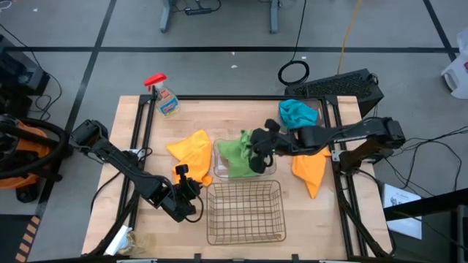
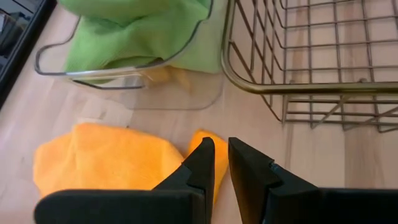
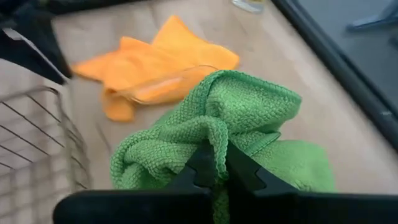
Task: Sort microfiber towel by color & place in baskets
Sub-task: Put the green microfiber cloth into the transparent bin
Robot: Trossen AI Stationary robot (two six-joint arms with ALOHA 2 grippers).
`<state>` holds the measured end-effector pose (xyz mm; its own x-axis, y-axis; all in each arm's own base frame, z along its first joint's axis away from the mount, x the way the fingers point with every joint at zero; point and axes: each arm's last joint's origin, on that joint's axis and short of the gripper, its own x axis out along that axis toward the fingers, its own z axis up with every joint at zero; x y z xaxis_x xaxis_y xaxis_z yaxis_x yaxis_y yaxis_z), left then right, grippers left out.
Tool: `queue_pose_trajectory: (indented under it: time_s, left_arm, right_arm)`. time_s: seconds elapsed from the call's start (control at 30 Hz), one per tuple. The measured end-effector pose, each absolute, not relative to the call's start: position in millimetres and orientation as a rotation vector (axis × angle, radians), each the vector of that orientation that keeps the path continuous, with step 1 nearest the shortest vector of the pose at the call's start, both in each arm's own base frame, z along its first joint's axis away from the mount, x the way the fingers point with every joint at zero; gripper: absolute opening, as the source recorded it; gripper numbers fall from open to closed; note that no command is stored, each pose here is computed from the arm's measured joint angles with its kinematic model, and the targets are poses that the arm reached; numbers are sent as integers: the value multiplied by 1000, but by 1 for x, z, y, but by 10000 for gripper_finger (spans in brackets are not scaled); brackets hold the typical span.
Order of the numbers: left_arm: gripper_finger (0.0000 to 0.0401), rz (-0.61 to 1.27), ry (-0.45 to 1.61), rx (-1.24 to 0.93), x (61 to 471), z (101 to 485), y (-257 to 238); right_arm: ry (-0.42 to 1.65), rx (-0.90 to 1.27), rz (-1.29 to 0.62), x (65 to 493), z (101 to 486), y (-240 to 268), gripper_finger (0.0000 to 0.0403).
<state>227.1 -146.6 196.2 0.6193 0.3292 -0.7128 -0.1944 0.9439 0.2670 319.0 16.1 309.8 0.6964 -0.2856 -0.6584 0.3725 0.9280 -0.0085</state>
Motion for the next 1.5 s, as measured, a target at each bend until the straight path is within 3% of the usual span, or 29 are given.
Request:
queue_pose_trajectory:
  time_s: [0.53, 1.0, 1.5]
  left_arm:
    - [54, 315, 839, 175, 227, 197, -146]
    - [54, 328, 845, 162, 227, 196, -146]
    - [54, 368, 749, 131, 220, 232, -119]
  right_arm:
    - [613, 359, -505, 314, 243, 7, 7]
    - [585, 494, -549, 314, 242, 7, 71]
    - [602, 606, -481, 316, 250, 10, 75]
